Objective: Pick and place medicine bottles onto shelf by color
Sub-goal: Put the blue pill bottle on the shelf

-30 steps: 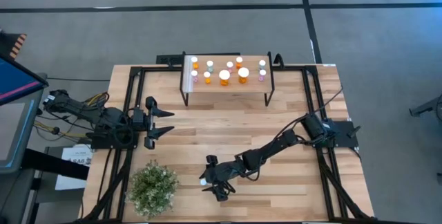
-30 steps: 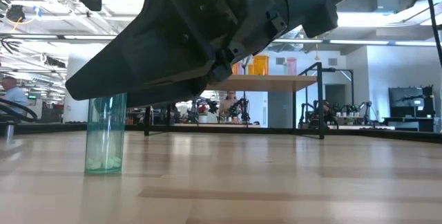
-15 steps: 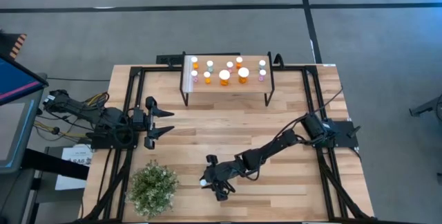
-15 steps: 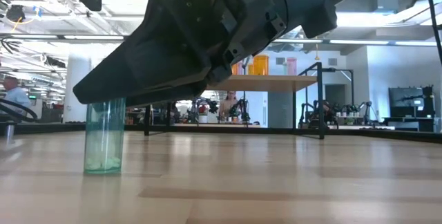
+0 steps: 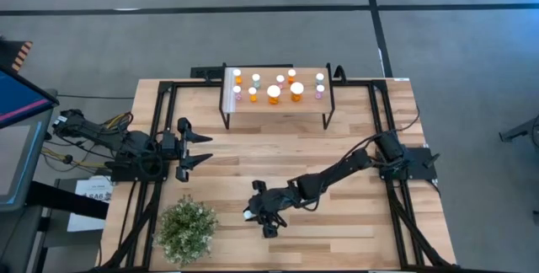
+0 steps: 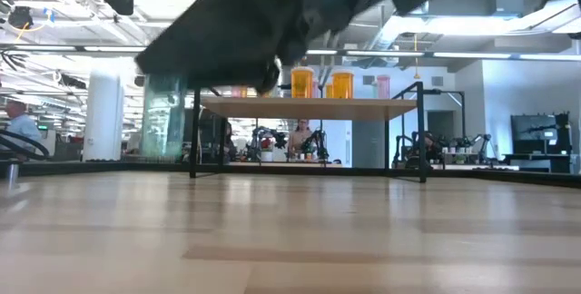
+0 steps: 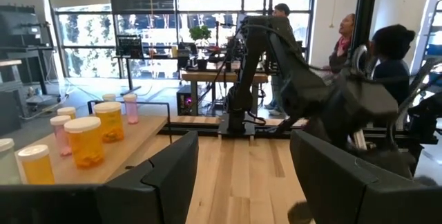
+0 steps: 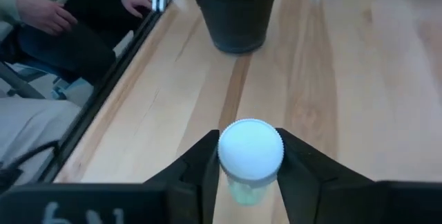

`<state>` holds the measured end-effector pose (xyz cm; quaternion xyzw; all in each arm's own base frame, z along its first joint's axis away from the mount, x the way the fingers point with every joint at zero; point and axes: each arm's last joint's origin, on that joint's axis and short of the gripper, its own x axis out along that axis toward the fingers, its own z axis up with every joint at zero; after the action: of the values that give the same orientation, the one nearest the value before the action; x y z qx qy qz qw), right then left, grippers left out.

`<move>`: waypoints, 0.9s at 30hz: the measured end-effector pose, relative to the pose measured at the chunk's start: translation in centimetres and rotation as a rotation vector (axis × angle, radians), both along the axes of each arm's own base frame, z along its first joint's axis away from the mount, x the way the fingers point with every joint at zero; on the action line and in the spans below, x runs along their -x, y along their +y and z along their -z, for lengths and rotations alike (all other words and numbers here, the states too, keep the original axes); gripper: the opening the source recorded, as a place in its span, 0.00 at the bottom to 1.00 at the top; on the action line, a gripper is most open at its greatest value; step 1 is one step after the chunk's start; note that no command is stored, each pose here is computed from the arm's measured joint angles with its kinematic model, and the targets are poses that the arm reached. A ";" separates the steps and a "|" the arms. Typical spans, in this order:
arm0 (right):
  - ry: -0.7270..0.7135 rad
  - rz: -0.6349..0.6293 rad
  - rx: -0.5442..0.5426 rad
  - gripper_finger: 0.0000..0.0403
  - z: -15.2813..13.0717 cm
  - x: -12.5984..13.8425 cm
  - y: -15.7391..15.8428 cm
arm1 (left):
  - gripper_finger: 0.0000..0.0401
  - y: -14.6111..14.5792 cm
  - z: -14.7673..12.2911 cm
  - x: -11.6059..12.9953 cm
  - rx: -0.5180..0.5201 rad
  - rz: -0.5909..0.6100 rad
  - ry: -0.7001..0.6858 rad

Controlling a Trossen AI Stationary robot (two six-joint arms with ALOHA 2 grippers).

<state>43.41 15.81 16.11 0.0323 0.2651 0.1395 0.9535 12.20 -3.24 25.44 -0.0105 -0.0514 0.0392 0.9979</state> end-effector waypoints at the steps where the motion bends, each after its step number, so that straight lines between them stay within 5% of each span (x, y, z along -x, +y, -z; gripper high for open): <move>1: -0.005 -0.004 0.005 0.35 -0.5 0.1 -0.1 | 0.55 0.0 0.0 0.0 0.000 0.000 0.000; 15: -0.017 -0.002 0.091 0.35 -6.5 2.2 -3.9 | 0.55 0.0 0.0 0.0 0.004 0.000 -0.001; 27: -0.074 0.190 0.089 0.35 -10.7 8.4 -12.7 | 0.55 0.0 0.0 0.0 0.003 0.000 0.000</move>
<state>35.02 3.14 26.79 0.0099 0.2313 0.0376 0.9721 12.19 -3.24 25.45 -0.0121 -0.0514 0.0391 0.9978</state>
